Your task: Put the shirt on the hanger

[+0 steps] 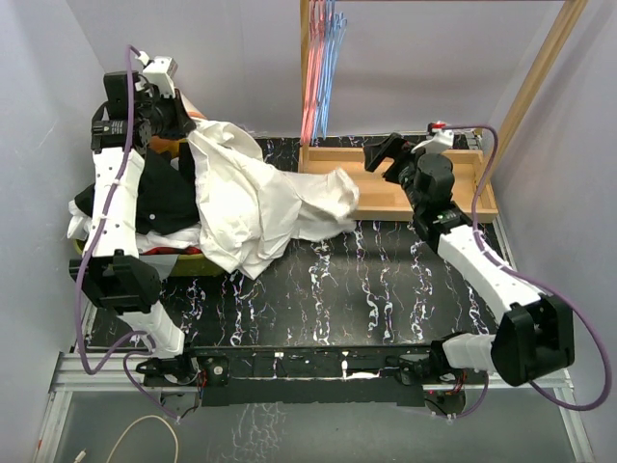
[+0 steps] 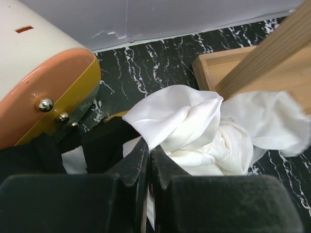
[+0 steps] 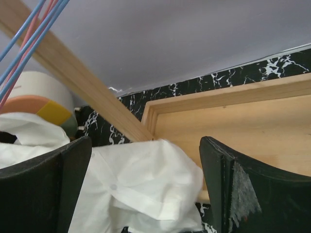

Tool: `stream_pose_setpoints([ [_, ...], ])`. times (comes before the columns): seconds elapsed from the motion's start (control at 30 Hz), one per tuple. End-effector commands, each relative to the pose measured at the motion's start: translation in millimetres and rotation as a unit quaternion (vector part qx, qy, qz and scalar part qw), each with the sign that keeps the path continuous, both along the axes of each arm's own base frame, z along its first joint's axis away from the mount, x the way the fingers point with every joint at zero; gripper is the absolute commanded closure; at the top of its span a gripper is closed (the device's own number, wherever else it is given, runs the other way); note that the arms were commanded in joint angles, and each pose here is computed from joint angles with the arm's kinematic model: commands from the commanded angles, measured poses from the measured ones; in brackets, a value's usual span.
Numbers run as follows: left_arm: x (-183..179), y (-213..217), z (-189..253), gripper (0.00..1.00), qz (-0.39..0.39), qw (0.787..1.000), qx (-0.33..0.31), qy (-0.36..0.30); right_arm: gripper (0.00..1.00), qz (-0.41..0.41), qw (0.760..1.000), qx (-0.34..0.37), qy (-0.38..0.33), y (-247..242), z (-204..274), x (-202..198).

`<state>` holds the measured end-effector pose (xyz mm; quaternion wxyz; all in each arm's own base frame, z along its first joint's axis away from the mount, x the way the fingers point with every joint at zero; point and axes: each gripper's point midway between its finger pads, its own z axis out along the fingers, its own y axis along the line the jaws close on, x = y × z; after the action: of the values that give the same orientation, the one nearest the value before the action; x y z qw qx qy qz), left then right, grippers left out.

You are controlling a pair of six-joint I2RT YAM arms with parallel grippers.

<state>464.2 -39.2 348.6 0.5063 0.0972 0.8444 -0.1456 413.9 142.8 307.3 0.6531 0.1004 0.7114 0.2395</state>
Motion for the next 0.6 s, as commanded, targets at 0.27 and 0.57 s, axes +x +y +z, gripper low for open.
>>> stream_pose_setpoints([
  [0.27, 40, 39, -56, 1.0, 0.102, 0.992, 0.043, 0.059, 0.02, 0.26, 0.952, -0.076, -0.145, 87, 48, -94],
  [0.57, 32, 56, -63, 0.65, 0.133, 0.984, 0.085, 0.082, 0.02, 0.294, 0.916, -0.22, -0.164, 221, -49, -189],
])
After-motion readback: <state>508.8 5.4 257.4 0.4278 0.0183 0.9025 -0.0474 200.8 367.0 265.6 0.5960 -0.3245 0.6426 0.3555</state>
